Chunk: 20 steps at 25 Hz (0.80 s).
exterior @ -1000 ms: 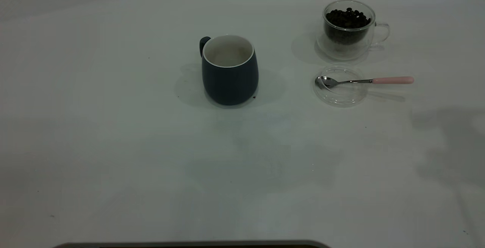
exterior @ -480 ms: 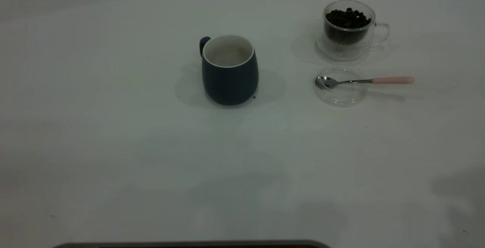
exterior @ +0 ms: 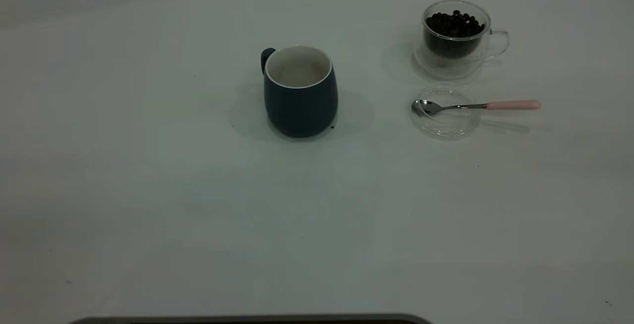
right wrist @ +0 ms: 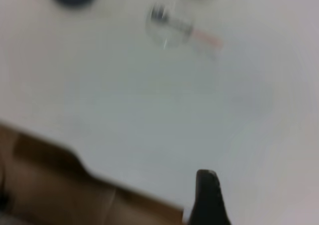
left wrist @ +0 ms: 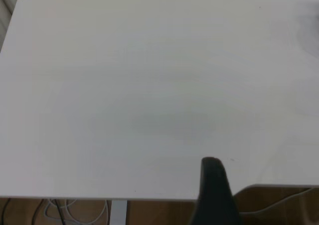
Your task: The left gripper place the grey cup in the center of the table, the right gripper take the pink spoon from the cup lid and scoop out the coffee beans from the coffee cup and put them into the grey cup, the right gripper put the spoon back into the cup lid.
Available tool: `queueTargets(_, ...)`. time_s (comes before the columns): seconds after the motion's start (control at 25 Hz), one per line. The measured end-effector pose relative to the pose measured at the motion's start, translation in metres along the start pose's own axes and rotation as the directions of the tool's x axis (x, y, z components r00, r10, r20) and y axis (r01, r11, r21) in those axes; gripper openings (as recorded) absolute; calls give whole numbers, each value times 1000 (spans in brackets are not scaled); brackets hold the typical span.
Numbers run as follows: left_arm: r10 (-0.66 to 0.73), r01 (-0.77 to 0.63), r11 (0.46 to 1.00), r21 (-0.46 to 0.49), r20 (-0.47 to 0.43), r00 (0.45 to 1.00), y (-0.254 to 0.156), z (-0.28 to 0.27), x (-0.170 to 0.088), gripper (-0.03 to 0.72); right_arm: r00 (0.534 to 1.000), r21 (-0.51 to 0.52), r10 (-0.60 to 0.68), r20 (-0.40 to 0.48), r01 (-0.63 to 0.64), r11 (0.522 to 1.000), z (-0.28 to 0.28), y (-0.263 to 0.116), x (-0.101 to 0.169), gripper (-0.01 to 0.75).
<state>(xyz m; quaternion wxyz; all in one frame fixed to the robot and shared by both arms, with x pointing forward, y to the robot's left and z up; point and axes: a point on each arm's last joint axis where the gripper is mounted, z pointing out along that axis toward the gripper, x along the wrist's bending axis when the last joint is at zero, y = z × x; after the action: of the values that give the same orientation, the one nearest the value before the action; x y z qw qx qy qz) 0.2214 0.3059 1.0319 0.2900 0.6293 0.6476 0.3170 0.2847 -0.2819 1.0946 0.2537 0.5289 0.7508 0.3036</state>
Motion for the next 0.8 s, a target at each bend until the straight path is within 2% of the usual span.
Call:
queueTargets(0.08,0,0,1000,0,0,1000,0,0,0,586,1000,-91,21,21,-19,996,-14,-7,4,591)
queueTargets(0.2,0,0,1000,0,0,1000,0,0,0,586,998,-168,49,33,-42,985,-27,-18,9,591)
queueTargets(0.44,0,0,1000,0,0,1000,0,0,0,586,999,-156,32,40,-26,987,-34,-39,15,591)
queueTargets(0.64,0,0,1000,0,0,1000,0,0,0,586,997,-241,-1,74,19,970,-44,-58,21,591)
queueTargets(0.8,1,-1,1000,0,0,1000,0,0,0,586,995,-209,18,94,2,978,-30,-62,17,591)
